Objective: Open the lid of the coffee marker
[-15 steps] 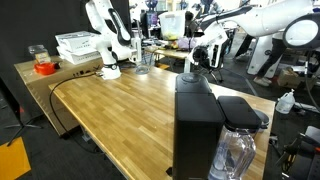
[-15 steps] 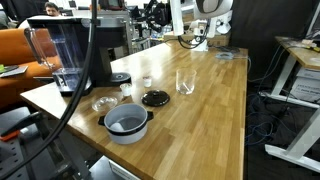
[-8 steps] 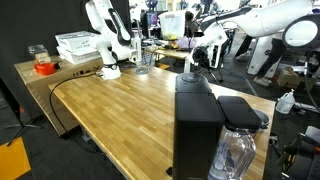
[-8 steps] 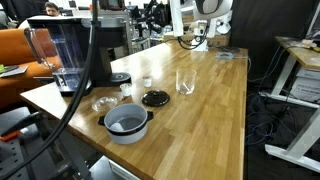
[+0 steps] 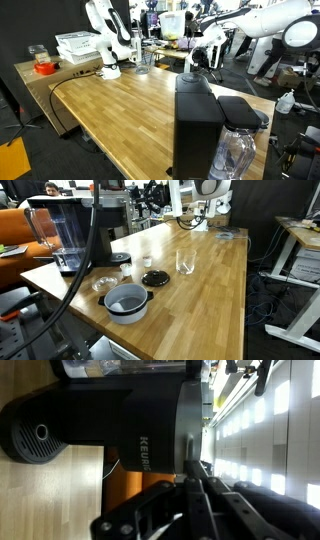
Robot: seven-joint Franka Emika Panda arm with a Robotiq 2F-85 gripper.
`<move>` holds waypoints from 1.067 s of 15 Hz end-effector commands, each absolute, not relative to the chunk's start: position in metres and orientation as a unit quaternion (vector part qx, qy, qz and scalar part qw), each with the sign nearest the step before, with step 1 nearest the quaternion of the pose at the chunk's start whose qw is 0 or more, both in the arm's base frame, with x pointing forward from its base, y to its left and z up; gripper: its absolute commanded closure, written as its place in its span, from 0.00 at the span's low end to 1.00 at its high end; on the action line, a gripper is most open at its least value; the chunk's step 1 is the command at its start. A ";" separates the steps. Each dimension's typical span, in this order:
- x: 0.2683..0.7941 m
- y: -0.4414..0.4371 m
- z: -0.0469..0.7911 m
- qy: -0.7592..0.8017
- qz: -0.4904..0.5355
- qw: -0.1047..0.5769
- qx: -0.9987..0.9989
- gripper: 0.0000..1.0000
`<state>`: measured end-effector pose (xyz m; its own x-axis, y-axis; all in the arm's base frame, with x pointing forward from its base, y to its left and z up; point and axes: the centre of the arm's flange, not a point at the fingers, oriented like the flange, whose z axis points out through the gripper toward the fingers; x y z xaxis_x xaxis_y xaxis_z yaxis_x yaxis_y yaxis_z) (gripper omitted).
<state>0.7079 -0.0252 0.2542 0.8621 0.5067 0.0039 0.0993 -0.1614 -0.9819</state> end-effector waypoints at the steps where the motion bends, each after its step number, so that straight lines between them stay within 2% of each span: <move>1: 0.731 -0.025 0.257 -0.208 0.190 0.613 -0.738 1.00; 12: 0.735 0.013 0.230 -0.254 0.328 0.628 -0.659 1.00; 16: 0.739 0.022 0.237 -0.263 0.337 0.617 -0.661 1.00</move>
